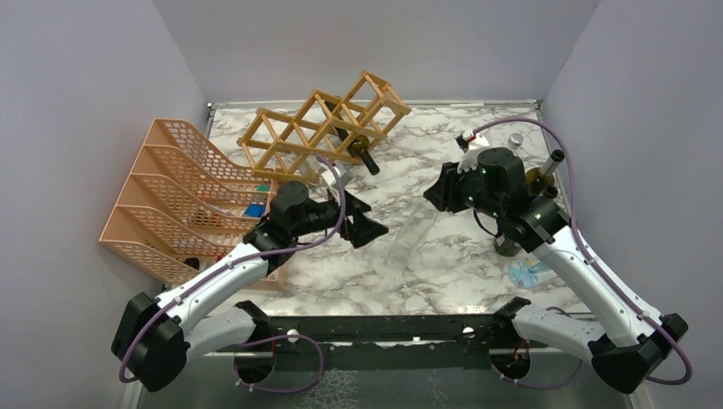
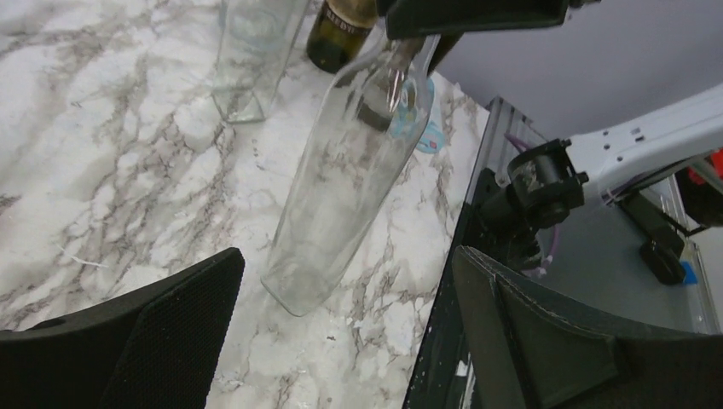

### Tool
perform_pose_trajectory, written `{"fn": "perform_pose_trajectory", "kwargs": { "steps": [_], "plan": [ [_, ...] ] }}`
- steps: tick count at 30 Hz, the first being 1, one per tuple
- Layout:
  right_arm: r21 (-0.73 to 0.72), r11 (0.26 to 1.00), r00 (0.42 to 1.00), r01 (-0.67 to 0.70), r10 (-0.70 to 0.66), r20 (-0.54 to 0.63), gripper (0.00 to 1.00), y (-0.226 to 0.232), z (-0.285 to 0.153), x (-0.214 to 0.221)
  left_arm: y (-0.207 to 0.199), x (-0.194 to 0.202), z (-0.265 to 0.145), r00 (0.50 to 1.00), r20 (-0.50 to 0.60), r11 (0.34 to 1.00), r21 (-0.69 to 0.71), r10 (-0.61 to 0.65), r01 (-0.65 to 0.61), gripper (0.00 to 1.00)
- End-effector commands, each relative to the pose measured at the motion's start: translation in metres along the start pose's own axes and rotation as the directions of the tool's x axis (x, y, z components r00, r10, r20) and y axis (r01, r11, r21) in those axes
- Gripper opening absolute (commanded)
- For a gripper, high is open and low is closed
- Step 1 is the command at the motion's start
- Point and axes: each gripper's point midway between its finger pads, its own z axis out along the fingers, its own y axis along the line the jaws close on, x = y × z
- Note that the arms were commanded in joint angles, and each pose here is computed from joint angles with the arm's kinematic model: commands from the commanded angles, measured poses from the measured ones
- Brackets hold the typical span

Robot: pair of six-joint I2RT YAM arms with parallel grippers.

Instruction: Put the wine bottle on the wine rack

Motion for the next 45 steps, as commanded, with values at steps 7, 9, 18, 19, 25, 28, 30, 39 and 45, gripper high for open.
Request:
{"fn": "perform_pose_trajectory", "kwargs": {
  "steps": [7,9,18,19,25,28,30,39,45],
  "plan": [
    [-0.292,0.955,0.998,0.052,-0.038,0.056,0.01,0.054,-0.013,-0.02,-0.01,0.054,0.026,0.975,-0.028,0.973,0.081,0.219,-0.216,0.99],
    [-0.327,0.942,0.997,0.07,-0.052,0.063,0.01,0.06,-0.019,-0.021,-0.009,0.06,0.026,0.974,-0.021,0.972,0.084,0.224,-0.222,0.99],
    [-0.464,0.876,0.99,0.131,-0.087,0.115,0.01,0.087,-0.045,-0.033,-0.026,0.068,0.02,0.963,0.03,0.949,0.164,0.267,-0.268,0.99],
    [-0.477,0.868,0.988,0.138,-0.088,0.125,0.01,0.09,-0.048,-0.036,-0.027,0.068,0.021,0.963,0.03,0.949,0.166,0.267,-0.268,0.99],
    [-0.544,0.824,0.984,0.159,-0.091,0.151,0.01,0.103,-0.059,-0.041,-0.032,0.064,0.024,0.962,0.038,0.942,0.192,0.272,-0.274,0.96],
    [-0.56,0.811,0.982,0.169,-0.092,0.163,0.01,0.107,-0.063,-0.042,-0.037,0.065,0.024,0.961,0.037,0.936,0.218,0.275,-0.276,0.85],
    [-0.565,0.808,0.982,0.17,-0.088,0.168,0.01,0.108,-0.064,-0.044,-0.04,0.064,0.024,0.959,0.042,0.931,0.231,0.279,-0.281,0.76],
    [-0.57,0.804,0.98,0.168,-0.073,0.185,0.01,0.11,-0.067,-0.048,-0.044,0.064,0.021,0.95,0.057,0.92,0.239,0.307,-0.312,0.58],
    [-0.579,0.799,0.98,0.166,-0.067,0.188,0.01,0.112,-0.07,-0.049,-0.047,0.067,0.023,0.948,0.05,0.913,0.258,0.313,-0.315,0.77]
  ]
}}
